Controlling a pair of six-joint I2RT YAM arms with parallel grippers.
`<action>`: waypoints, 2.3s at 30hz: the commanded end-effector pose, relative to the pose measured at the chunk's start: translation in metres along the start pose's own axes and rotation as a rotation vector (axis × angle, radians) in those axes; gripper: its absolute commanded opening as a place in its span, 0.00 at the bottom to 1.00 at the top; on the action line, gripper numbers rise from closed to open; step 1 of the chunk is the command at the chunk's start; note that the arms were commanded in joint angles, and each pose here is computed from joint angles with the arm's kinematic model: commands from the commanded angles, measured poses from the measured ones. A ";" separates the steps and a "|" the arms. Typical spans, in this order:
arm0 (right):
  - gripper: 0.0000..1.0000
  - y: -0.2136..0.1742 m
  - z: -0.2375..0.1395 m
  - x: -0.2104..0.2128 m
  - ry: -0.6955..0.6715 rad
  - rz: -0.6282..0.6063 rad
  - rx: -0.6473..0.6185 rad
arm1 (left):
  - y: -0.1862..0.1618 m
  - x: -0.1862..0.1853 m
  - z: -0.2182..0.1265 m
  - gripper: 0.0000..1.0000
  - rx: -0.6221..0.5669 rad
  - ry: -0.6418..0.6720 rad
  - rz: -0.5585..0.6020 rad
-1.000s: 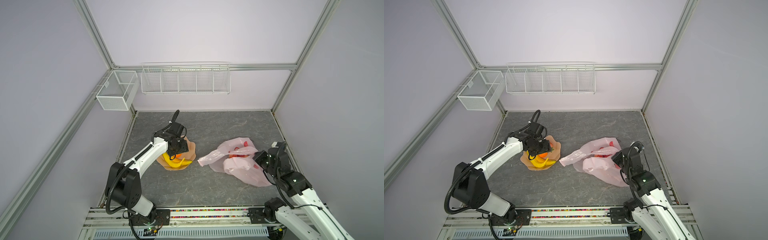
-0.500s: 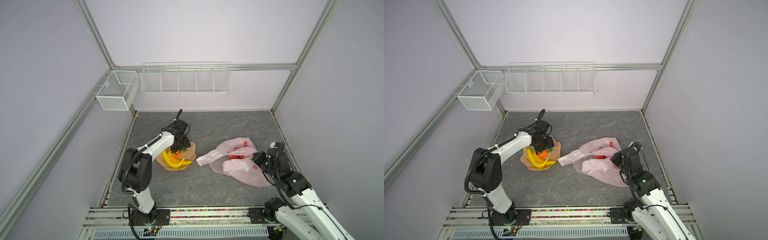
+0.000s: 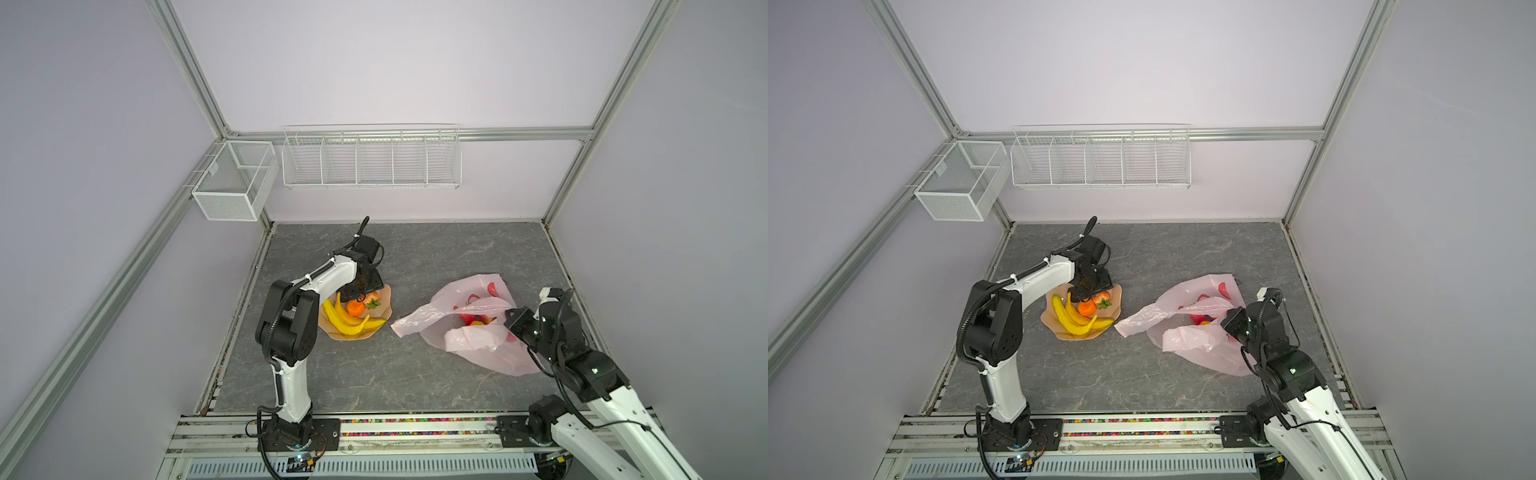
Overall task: Place the fruits into the plastic bag
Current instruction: 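Lower the left gripper into the bowl and grasp the red strawberry, then carry the red strawberry with the left gripper into the bag opening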
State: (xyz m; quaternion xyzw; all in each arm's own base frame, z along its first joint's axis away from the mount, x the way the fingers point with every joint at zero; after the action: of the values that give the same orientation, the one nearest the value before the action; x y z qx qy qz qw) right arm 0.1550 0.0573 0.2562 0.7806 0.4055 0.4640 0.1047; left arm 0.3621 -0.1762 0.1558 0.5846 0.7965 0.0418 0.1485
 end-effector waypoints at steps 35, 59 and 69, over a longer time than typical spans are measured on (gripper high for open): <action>0.06 -0.005 -0.003 0.006 0.025 -0.217 0.105 | -0.003 0.006 -0.122 0.24 -0.187 -0.172 0.089; 0.06 -0.012 -0.003 0.005 0.048 -0.335 0.187 | -0.175 -0.110 -0.190 0.19 -0.135 -0.669 0.693; 0.06 -0.012 -0.005 0.006 0.065 -0.311 0.182 | -0.219 -0.135 -0.149 0.16 -0.051 -0.652 0.724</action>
State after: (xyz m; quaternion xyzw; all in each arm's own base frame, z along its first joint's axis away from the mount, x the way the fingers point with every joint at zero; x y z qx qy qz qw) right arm 0.1492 0.0679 0.2491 0.7069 0.5622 0.4189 0.0937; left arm 0.1525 -0.3478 0.2778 0.8129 0.4417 -0.0711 0.3729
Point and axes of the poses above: each gripper's point midway between its finger pads, its own z axis out along the fingers, its own x axis along the line the jaws close on, y = z × x, the point moved 10 cm from there along -z, back along the fingers, and after that the axes turned 1 degree about -z, right-handed, at the moved point
